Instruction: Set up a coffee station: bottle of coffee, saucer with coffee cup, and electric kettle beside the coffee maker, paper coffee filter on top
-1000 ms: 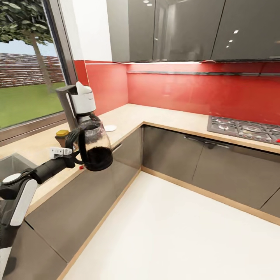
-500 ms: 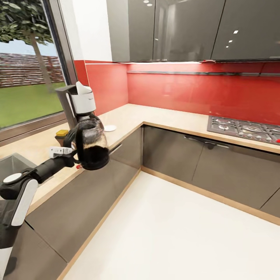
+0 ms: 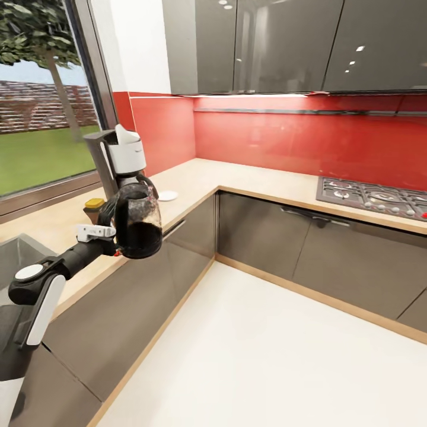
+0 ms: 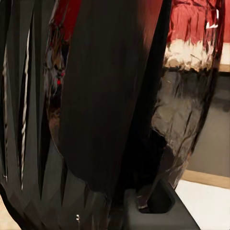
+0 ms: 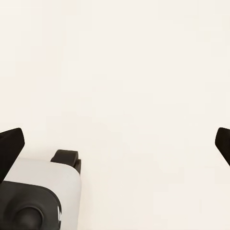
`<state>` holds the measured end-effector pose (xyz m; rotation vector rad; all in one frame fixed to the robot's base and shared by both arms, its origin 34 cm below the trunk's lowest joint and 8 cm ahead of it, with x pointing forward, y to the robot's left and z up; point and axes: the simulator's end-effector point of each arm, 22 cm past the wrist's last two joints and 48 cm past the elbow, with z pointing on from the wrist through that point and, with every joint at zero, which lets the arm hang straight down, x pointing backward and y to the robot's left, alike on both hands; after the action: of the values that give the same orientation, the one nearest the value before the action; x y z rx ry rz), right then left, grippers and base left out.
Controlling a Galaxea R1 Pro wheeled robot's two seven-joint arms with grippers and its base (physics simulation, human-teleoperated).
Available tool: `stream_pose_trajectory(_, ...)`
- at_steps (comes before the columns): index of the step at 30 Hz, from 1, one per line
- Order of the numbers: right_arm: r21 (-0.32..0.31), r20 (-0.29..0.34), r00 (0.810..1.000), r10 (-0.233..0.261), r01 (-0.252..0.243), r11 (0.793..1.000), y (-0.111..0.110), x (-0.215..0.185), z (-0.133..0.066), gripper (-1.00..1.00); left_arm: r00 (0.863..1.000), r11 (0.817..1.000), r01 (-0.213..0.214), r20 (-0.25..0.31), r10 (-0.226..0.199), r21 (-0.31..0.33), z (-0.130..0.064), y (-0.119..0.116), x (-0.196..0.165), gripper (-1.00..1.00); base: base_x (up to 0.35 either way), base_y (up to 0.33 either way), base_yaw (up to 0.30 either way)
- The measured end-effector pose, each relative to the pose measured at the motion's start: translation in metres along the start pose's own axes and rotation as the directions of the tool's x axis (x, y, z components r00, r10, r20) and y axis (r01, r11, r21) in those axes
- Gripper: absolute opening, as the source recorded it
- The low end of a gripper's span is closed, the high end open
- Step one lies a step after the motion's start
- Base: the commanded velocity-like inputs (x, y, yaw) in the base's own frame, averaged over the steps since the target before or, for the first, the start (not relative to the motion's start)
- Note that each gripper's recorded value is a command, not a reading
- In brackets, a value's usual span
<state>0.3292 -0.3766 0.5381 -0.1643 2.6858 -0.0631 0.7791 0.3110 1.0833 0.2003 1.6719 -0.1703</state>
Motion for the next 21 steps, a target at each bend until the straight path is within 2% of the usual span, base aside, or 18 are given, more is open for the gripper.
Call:
stream_pose_trajectory(12,0.000,0.000,1.000,0.000,0.000,1.000,0.0002,0.0000,0.0000,1.00,1.000,1.000,0.000,0.000,0.000,-0.001,0.0001,0.0002,0.0003,-1.00,0.107,0.000,0.000)
stream_pose_trajectory(21,0.000,0.000,1.000,0.000,0.000,1.000,0.0002,-0.0002,0.0002,1.00,1.000,1.000,0.002,-0.001,-0.002,-0.005,0.0002,0.0018,0.0007,-1.00,0.021,0.000,0.000)
